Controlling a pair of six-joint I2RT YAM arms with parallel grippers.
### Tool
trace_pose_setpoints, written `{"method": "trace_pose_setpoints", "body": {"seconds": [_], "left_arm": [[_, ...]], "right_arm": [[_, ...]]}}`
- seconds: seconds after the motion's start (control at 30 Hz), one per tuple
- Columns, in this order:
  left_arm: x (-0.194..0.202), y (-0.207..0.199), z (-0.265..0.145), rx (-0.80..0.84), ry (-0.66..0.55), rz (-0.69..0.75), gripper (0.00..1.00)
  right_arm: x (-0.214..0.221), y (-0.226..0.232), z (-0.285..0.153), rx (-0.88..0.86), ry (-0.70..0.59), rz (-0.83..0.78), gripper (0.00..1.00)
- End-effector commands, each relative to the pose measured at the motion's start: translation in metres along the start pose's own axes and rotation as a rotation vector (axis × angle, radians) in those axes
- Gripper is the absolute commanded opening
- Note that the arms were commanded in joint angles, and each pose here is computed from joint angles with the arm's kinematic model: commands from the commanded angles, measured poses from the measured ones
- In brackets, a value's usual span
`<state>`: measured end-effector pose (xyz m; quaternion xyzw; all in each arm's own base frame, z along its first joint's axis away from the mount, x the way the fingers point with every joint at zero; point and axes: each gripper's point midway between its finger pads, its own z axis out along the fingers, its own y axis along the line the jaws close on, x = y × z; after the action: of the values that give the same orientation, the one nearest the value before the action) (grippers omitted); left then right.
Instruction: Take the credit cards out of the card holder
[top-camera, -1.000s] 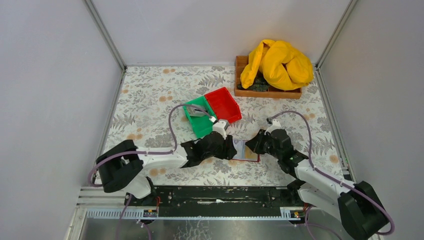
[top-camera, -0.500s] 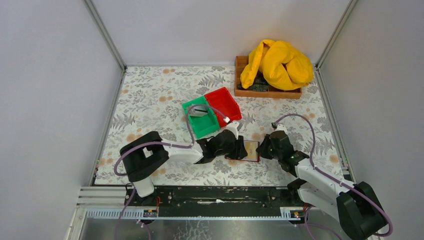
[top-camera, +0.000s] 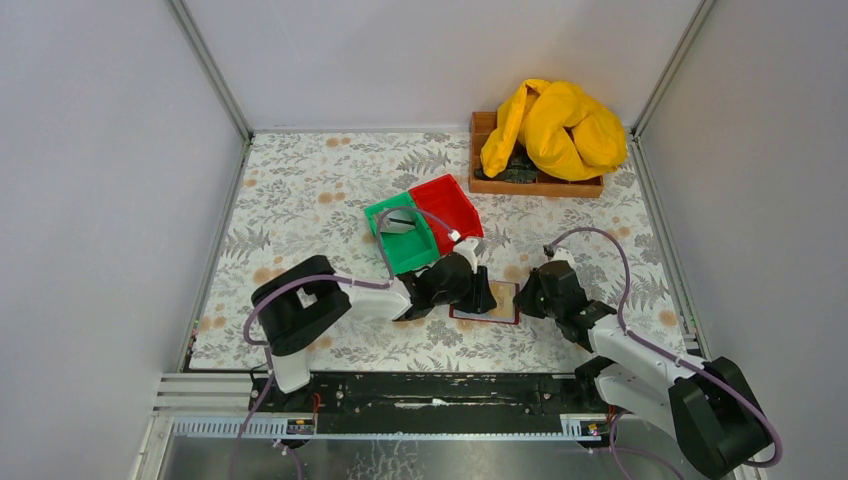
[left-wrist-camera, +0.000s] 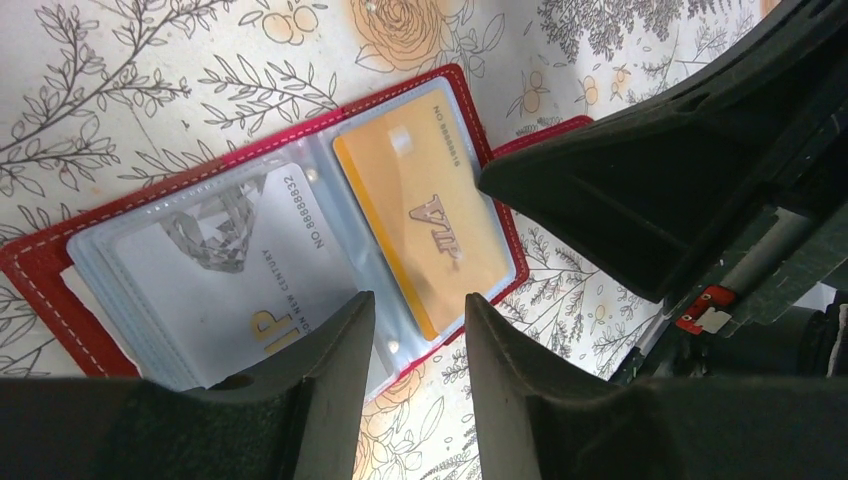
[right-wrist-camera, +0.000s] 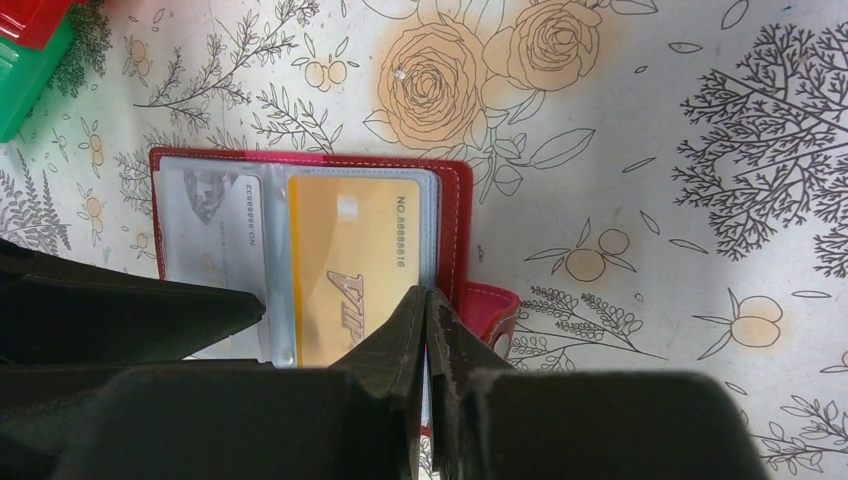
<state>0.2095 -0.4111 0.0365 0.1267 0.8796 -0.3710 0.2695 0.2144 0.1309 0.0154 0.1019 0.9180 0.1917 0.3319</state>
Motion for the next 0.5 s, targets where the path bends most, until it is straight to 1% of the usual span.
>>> {"method": "trace_pose_setpoints", "body": {"seconds": [0.0, 0.27, 0.47], "left_arm": [[-0.009, -0.004, 0.005, 0.05, -0.028, -0.026, 0.45], [-0.012, -0.01, 0.008, 0.135, -0.026, -0.078, 0.46], [-0.005, -0.001, 0.015, 0.095, 0.005, -0.089, 0.46]], "right_arm": [[0.002, -0.007, 0.002, 0.027, 0.014, -0.008, 0.07], [0.006, -0.008, 0.005, 0.027, 0.043, -0.007, 0.07], [0.006, -0.008, 0.005, 0.021, 0.045, -0.004, 0.07]]}}
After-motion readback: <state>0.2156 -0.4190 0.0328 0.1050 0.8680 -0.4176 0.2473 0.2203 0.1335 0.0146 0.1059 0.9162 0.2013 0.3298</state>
